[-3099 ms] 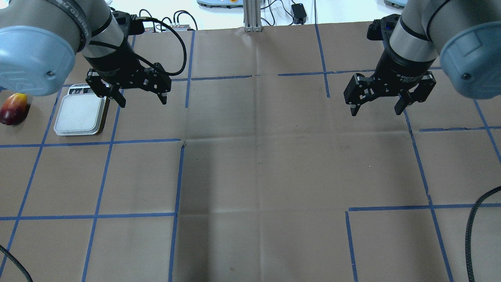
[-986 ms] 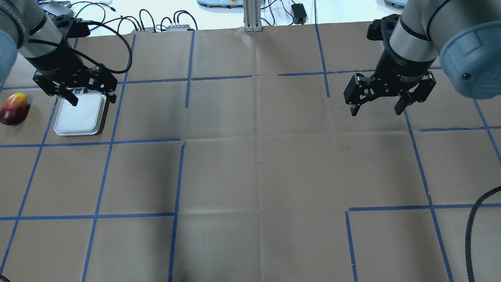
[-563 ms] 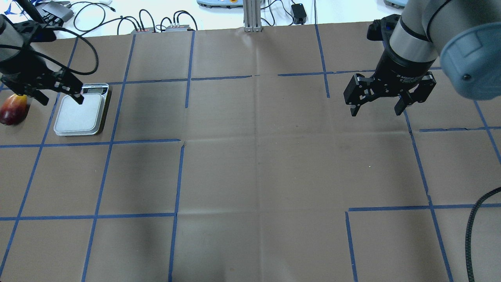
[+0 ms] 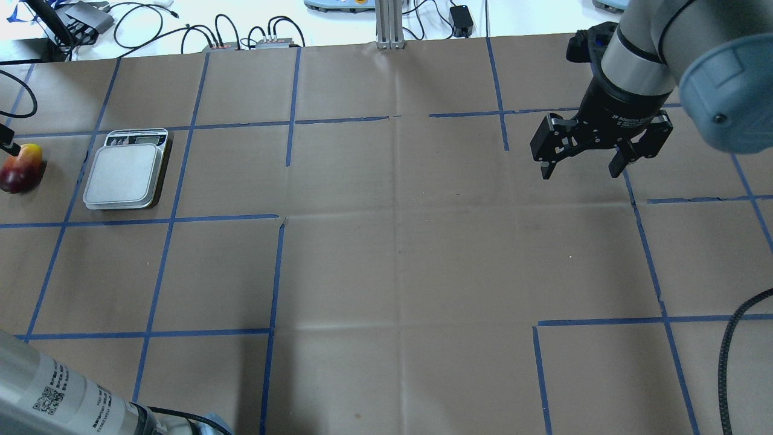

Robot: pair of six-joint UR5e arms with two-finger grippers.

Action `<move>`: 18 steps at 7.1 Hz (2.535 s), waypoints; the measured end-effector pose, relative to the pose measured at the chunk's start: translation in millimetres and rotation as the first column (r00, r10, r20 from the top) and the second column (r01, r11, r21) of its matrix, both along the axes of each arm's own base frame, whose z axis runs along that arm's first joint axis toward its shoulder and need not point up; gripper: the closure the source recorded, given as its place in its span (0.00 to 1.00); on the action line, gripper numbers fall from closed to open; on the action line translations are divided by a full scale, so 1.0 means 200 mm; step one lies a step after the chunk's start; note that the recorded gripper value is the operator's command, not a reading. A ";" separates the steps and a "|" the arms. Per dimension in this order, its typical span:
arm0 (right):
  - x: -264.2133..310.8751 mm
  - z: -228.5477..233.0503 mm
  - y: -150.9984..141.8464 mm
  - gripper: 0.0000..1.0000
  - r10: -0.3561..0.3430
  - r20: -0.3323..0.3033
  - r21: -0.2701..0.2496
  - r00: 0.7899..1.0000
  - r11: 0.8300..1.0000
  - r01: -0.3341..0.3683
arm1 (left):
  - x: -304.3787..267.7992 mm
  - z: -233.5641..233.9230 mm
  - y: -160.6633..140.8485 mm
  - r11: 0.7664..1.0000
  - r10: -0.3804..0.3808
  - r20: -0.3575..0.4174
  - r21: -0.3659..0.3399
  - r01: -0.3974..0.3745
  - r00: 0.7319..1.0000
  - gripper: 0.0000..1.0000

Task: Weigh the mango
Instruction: 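Move the left gripper down toward the red-yellow mango beside the scale, then close the left gripper around the mango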

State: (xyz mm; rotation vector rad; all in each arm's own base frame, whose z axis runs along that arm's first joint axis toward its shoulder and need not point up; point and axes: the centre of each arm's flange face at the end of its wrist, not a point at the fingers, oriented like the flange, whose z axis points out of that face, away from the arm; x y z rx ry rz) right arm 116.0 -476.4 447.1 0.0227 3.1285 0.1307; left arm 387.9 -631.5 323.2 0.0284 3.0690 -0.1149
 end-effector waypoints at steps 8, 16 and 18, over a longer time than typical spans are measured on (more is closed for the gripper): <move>0.00 0.00 0.00 0.00 0.000 0.000 0.000 1.000 1.000 0.000 | 0.34 -0.46 -0.30 0.996 -0.057 -0.068 0.070 0.062 0.996 0.00; 0.00 0.00 0.00 0.00 0.000 0.000 0.000 1.000 1.000 0.000 | 0.39 -0.74 -0.31 0.991 -0.056 -0.104 0.114 0.068 0.993 1.00; 0.00 0.00 0.00 0.00 0.000 0.000 0.000 1.000 1.000 0.000 | 0.37 -0.69 -0.30 0.990 -0.054 -0.107 0.125 0.067 0.993 1.00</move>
